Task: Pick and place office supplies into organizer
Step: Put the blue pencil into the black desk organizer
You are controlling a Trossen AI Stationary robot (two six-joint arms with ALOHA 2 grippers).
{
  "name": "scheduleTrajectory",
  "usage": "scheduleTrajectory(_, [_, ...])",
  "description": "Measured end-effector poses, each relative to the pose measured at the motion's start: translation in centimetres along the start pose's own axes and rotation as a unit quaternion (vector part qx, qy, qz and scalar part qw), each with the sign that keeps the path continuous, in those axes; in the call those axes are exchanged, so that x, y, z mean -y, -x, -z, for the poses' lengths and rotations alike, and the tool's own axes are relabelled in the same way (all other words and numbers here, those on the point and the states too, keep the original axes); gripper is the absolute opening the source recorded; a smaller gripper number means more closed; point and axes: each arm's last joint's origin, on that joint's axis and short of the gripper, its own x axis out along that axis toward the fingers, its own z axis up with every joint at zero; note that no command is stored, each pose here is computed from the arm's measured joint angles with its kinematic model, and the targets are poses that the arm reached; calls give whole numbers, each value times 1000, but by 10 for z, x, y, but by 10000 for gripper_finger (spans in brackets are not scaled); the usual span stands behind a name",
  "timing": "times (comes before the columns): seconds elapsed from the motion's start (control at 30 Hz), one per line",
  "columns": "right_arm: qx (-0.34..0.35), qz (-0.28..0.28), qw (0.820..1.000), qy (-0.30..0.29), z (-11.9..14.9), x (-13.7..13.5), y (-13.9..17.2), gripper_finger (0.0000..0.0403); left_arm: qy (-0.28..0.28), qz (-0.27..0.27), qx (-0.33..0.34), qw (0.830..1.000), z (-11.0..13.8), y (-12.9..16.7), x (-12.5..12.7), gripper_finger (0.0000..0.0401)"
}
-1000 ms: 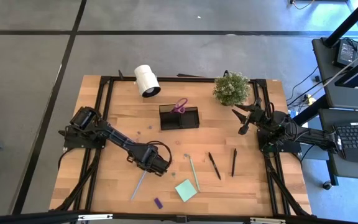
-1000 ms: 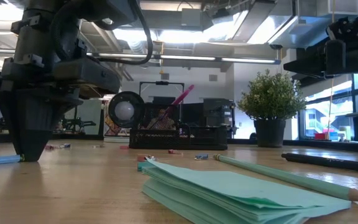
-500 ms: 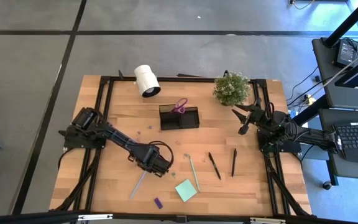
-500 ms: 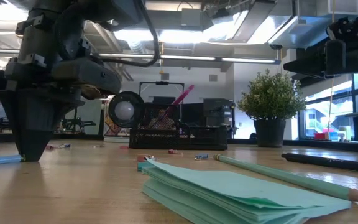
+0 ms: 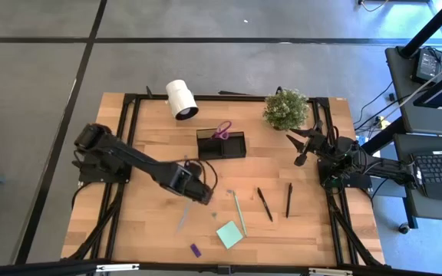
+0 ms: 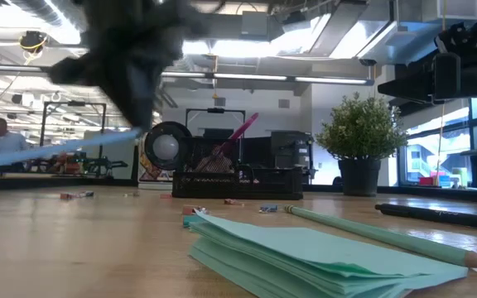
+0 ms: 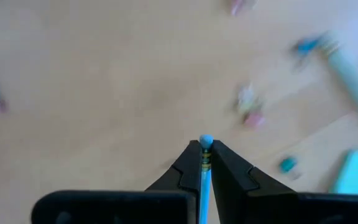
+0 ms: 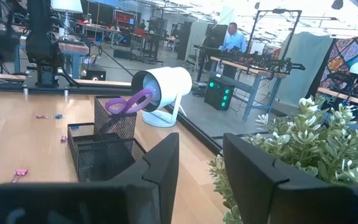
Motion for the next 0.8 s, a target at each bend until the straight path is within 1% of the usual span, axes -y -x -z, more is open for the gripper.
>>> scheduleTrajectory(0.1, [0,0,1000,0,0,0,0,129,-6,27,64,998,-18,20,-4,17])
scheduleTrajectory(0.23, [0,0,1000,0,0,0,0,129,-30,69,141,987,-46,49,-11,17])
scheduleTrajectory(0.3, [0,0,1000,0,0,0,0,129,-52,91,181,978,-62,60,-13,17])
scheduleTrajectory(0.47, [2,0,1000,-1,0,0,0,129,-126,130,269,946,-104,82,-17,17])
scheduleTrajectory(0.6, [3,1,1000,-2,-1,0,0,129,-185,136,295,927,-135,83,-24,17])
scheduleTrajectory(0.7, [3,1,1000,-3,-1,0,0,129,-218,138,297,919,-155,82,-32,17])
scheduleTrajectory(0.8, [3,1,1000,-3,0,0,0,129,-239,141,292,915,-170,80,-42,17])
